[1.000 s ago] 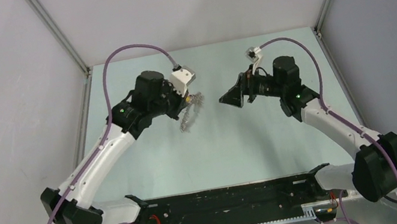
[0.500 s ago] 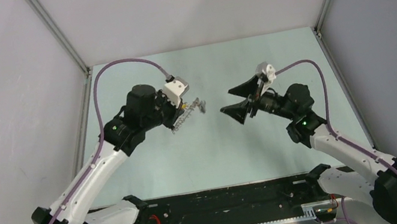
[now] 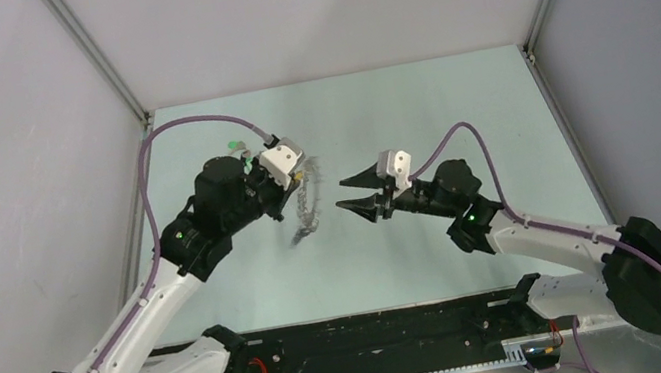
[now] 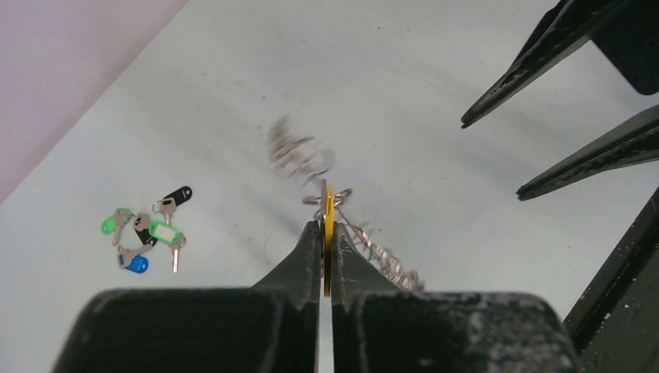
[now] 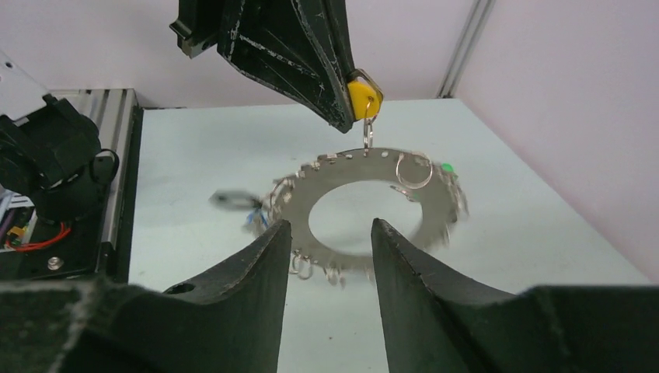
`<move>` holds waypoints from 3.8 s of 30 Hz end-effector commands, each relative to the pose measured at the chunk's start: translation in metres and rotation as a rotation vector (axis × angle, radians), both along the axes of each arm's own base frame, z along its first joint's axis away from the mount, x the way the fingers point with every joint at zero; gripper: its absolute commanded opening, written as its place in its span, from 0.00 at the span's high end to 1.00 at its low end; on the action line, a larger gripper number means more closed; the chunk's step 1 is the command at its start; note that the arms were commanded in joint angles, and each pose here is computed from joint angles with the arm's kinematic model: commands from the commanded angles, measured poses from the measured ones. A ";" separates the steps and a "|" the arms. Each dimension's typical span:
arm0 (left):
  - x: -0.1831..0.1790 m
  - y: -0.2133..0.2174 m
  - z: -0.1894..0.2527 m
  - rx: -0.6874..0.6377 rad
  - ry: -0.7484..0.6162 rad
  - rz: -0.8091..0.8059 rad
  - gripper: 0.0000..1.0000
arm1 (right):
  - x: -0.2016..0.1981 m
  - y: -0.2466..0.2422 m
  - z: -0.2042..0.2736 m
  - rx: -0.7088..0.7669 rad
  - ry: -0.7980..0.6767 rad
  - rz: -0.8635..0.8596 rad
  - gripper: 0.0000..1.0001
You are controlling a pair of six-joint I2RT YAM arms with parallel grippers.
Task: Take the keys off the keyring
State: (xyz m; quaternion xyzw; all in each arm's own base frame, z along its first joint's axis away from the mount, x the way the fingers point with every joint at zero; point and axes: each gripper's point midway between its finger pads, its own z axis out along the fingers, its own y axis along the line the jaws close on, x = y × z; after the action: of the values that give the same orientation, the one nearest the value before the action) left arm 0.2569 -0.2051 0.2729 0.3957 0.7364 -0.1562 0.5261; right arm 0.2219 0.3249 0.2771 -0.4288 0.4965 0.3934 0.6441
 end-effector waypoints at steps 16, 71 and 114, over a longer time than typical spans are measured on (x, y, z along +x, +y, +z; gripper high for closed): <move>-0.005 -0.010 0.035 -0.072 -0.135 -0.084 1.00 | 0.018 0.042 0.053 0.114 -0.200 0.038 0.60; -0.020 -0.041 0.030 0.121 -0.173 -0.321 1.00 | 0.023 -0.011 0.034 -0.078 -0.166 0.116 0.51; -0.026 -0.081 0.057 0.193 -0.261 -0.485 1.00 | 0.006 -0.010 0.046 -0.019 -0.129 0.260 0.82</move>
State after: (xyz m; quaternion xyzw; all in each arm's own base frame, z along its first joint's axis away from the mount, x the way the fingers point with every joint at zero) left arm 0.2309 -0.2772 0.2956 0.6265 0.5947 -0.1489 0.4813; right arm 0.2315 0.3132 0.2919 -0.5162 0.4365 0.4371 0.5933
